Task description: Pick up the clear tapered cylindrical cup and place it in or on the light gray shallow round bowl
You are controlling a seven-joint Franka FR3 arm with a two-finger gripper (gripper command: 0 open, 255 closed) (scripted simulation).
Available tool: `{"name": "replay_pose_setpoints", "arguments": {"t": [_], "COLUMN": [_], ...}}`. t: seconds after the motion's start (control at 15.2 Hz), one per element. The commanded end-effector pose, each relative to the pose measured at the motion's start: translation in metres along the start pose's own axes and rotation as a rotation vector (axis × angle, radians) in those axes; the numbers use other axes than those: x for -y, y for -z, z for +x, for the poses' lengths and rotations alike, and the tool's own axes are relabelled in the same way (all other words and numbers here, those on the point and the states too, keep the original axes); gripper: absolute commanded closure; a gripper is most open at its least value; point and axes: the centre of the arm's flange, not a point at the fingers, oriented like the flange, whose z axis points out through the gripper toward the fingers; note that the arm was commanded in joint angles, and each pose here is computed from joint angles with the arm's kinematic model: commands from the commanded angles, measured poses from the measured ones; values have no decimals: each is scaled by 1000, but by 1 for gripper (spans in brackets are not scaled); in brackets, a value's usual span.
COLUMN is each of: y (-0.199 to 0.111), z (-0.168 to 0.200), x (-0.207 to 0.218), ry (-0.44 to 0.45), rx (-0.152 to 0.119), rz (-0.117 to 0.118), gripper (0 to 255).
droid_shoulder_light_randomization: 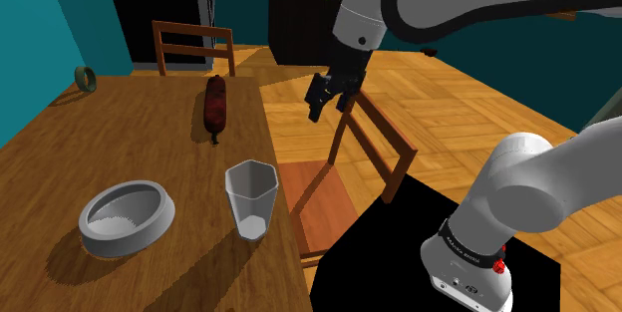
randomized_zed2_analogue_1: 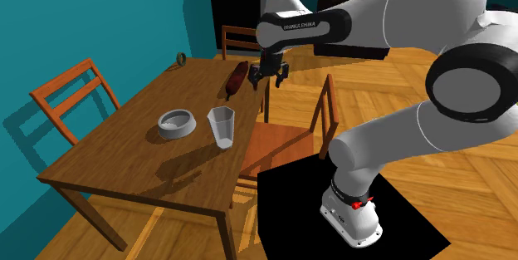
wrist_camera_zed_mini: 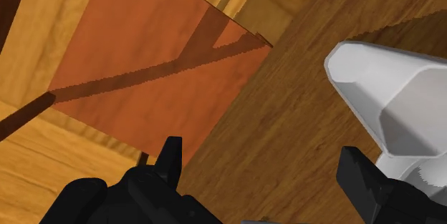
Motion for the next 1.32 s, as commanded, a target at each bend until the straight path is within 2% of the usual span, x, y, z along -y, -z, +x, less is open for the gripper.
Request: {"name": "replay_pose_setpoints", "arguments": {"t": [0.0, 0.66, 1.25], "y": [-18, -95, -135], "z": [-1, 2, 2], "x": [18, 115, 118], "ry": [-5, -26, -26], "rx": [0, 2, 2], "rz": [13, 72, 72], "gripper": [0, 0, 0]}}
